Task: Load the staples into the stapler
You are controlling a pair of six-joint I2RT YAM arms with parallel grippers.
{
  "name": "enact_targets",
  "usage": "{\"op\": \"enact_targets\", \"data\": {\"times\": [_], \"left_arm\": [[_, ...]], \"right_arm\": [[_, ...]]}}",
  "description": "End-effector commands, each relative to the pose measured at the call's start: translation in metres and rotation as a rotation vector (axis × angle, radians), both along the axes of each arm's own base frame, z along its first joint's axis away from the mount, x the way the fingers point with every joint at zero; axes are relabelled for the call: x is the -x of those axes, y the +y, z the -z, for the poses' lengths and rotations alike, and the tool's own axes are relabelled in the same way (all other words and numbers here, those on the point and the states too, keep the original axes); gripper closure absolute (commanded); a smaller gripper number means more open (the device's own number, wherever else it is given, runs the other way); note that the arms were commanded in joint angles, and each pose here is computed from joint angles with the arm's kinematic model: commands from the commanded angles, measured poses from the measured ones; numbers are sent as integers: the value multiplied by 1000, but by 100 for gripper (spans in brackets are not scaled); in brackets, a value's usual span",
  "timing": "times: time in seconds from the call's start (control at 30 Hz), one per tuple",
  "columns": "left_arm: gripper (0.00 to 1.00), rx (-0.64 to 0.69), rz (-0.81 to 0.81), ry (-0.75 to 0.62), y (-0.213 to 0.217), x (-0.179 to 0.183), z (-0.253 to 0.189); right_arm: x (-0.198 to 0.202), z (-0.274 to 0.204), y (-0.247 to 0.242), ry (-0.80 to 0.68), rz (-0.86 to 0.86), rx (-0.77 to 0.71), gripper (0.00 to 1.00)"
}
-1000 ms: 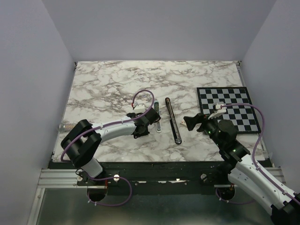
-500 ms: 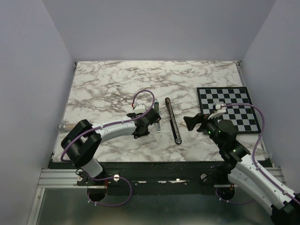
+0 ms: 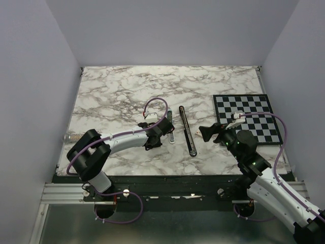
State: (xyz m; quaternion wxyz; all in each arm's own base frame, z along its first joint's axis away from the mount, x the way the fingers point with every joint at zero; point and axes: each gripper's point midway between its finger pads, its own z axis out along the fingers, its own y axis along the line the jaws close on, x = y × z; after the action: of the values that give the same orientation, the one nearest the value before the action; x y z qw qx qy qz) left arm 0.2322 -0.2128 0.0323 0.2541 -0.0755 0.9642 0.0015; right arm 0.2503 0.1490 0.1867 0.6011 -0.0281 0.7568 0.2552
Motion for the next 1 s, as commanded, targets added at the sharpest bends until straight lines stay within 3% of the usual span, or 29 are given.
{"op": "enact_targets", "data": {"times": [0.0,0.97], "left_arm": [[69,-9,-9,-11,-3,-4,1],[71,-16,-25,8,-2,-2,10]], "right_arm": [[1,3,0,-12,-3,12,0],[2,1,0,-16,-4,10,0]]}}
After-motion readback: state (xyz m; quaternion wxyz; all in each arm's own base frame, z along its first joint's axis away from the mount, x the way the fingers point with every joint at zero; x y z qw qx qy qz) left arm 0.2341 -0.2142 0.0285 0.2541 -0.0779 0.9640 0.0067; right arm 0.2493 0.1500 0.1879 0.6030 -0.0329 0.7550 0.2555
